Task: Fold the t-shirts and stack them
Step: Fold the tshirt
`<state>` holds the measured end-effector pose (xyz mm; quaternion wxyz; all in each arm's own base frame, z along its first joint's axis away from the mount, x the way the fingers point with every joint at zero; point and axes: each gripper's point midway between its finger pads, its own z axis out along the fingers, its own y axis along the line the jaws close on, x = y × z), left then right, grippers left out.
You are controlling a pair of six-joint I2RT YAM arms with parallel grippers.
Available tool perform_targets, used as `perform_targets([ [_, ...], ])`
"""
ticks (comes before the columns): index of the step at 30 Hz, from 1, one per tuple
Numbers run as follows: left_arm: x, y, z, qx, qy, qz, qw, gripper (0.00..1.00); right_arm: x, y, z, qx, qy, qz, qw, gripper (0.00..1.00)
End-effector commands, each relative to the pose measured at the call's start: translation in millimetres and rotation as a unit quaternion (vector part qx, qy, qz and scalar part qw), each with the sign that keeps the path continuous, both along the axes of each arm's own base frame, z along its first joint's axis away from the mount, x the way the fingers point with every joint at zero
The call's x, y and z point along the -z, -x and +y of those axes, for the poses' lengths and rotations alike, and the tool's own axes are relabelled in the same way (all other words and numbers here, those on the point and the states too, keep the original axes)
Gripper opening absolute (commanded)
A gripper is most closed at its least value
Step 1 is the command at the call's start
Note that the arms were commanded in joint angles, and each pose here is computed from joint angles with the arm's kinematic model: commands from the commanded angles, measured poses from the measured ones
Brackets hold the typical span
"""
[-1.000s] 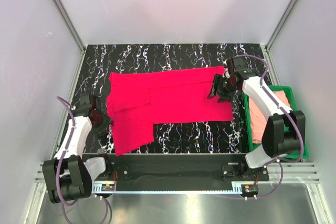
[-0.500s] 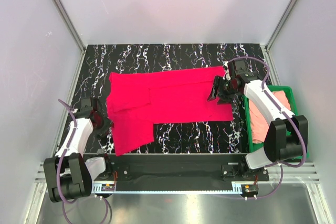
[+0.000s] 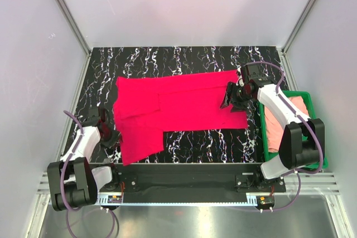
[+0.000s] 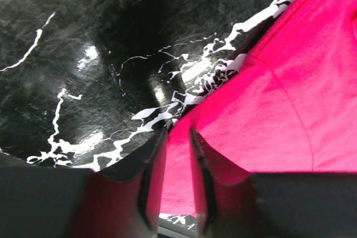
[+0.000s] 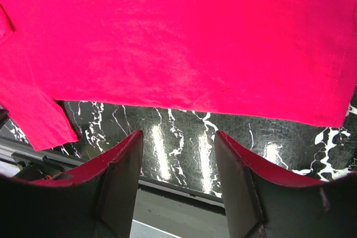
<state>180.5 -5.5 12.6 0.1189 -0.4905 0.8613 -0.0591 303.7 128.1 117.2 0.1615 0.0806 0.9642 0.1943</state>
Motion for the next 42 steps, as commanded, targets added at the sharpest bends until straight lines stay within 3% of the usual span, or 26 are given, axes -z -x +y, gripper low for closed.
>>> perform_targets([
  [1,11,2,12,-0.009,-0.03,0.016,0.999,0.27,-5,-7,-6,0.013,0.018,-0.007,1.0,0.61],
  [7,19,3,17,-0.001,-0.043,0.025,0.999,0.18,-4,-6,-10,0.015,0.03,-0.004,0.999,0.61],
  [10,11,-5,16,0.012,-0.041,0.01,0.999,0.01,5,1,-22,0.041,0.056,0.014,0.998,0.61],
  [11,11,-4,15,0.016,-0.038,0.016,0.999,0.0,8,4,-25,0.046,0.062,0.02,0.997,0.61],
  [14,9,-5,13,0.017,-0.033,0.015,0.999,0.0,23,15,-44,0.089,0.084,0.046,0.991,0.57],
  [16,12,-1,10,0.013,-0.025,0.022,0.999,0.0,38,23,-52,0.106,0.097,0.064,0.988,0.48],
  [19,13,2,7,0.01,-0.02,0.022,1.0,0.0,60,29,-60,0.119,0.112,0.086,0.983,0.45],
  [21,12,3,6,0.007,-0.018,0.024,1.0,0.0,69,30,-72,0.137,0.125,0.093,0.978,0.48],
  [22,12,4,6,0.007,-0.018,0.027,0.999,0.0,73,30,-76,0.142,0.124,0.095,0.977,0.58],
  [24,9,3,5,0.006,-0.018,0.024,1.0,0.0,77,35,-86,0.159,0.116,0.107,0.975,0.61],
  [30,7,2,5,-0.001,-0.015,0.021,1.0,0.0,79,29,-101,0.213,0.131,0.076,0.965,0.58],
  [42,5,-2,2,0.0,-0.007,0.009,1.0,0.0,95,22,-114,0.293,0.133,0.03,0.946,0.43],
])
